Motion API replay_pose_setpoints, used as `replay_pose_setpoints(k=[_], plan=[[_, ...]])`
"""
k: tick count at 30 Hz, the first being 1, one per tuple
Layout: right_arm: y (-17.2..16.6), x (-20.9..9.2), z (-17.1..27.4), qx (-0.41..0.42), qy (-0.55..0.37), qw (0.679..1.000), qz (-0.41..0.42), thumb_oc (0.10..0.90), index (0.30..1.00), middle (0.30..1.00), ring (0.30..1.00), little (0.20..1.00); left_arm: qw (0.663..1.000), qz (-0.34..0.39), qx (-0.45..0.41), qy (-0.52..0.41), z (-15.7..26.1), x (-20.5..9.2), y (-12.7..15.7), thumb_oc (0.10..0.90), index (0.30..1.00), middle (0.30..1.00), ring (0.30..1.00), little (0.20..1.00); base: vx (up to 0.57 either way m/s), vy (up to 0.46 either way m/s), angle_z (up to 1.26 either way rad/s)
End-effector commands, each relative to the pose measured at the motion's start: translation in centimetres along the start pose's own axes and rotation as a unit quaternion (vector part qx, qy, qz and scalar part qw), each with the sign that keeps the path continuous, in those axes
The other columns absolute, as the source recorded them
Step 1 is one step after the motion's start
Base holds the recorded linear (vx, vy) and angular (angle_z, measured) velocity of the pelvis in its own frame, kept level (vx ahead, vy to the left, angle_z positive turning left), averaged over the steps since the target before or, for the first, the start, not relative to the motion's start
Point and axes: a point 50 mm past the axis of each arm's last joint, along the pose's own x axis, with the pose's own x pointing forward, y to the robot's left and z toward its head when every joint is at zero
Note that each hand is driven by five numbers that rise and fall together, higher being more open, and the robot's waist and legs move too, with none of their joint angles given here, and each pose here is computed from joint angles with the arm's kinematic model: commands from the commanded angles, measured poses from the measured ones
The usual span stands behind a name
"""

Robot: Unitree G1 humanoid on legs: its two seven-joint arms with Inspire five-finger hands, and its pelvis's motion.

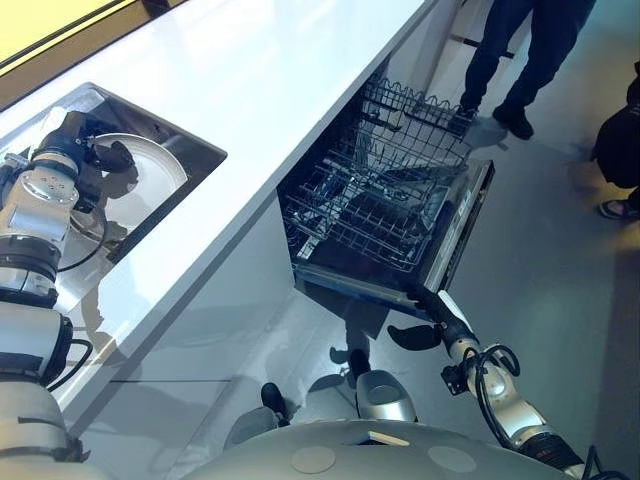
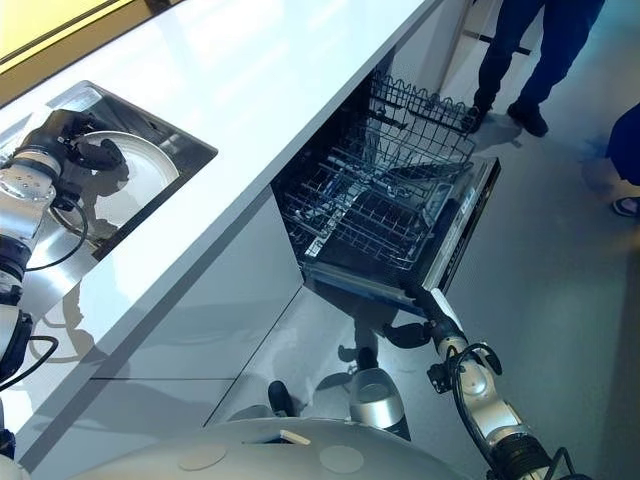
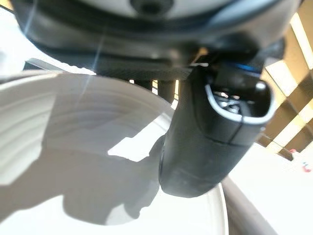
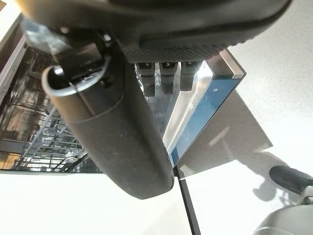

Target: Pick up plates and place into dishwasher.

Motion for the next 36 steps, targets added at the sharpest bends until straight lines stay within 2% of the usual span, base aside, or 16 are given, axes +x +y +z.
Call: replay_pose_setpoints(k=[1, 5, 8, 9, 13, 18, 23, 29, 36], plan=[[-2.2, 0.6, 3.2, -0.023, -0.091, 0.995, -0.027, 0.800, 0.900, 0.900, 0.900, 0.900, 0.996, 0.061, 0.001, -0.072, 3.0, -0.2, 4.2, 0.100, 0.300, 0.300, 0.300, 0.200, 0.00, 0.000, 0.00], [-2.2, 0.6, 3.2, -0.022, -0.093, 0.995, -0.025, 0.800, 0.900, 0.900, 0.900, 0.900, 0.994, 0.074, 0.001, -0.081, 3.2, -0.3, 4.4, 0.100, 0.300, 0.300, 0.300, 0.200, 0.00, 0.000, 0.00], [-2.0, 0.7, 3.3, -0.017, -0.096, 0.995, -0.026, 0.800, 0.900, 0.900, 0.900, 0.900, 0.985, 0.132, 0.003, -0.115, 4.2, -0.6, 5.1, 0.100, 0.300, 0.300, 0.300, 0.200, 0.01, -0.012, 0.00], [-2.0, 0.6, 3.2, -0.014, -0.098, 0.995, -0.026, 0.800, 0.900, 0.900, 0.900, 0.900, 0.970, 0.190, -0.011, -0.149, 5.2, -1.0, 6.1, 0.100, 0.300, 0.300, 0.300, 0.200, 0.02, -0.041, 0.03], [-1.6, 0.5, 3.0, -0.004, -0.097, 0.995, -0.027, 0.800, 0.900, 0.900, 0.900, 0.900, 0.929, 0.289, -0.042, -0.226, 6.8, -2.3, 7.1, 0.100, 0.300, 0.300, 0.300, 0.200, 0.01, -0.040, 0.03], [-1.2, 0.4, 2.4, 0.002, -0.091, 0.996, -0.024, 0.800, 0.900, 0.900, 0.900, 0.900, 0.891, 0.351, -0.077, -0.276, 7.5, -3.6, 7.4, 0.100, 0.300, 0.300, 0.300, 0.200, 0.00, -0.006, 0.00], [-1.0, 0.3, 2.2, 0.004, -0.087, 0.996, -0.015, 0.800, 0.900, 0.900, 0.900, 0.900, 0.886, 0.359, -0.103, -0.276, 7.1, -3.9, 7.3, 0.100, 0.300, 0.300, 0.300, 0.200, 0.01, -0.003, 0.01], [-0.7, 0.1, 2.1, -0.002, -0.083, 0.997, -0.005, 0.800, 0.900, 0.900, 0.900, 0.900, 0.910, 0.324, -0.102, -0.238, 5.8, -3.1, 6.0, 0.100, 0.300, 0.300, 0.300, 0.200, 0.01, 0.005, 0.01], [-0.8, 0.0, 1.9, -0.009, -0.080, 0.997, 0.000, 0.800, 0.900, 0.900, 0.900, 0.900, 0.922, 0.318, -0.045, -0.217, 4.9, -2.7, 4.4, 0.100, 0.300, 0.300, 0.300, 0.200, 0.00, 0.003, 0.00]])
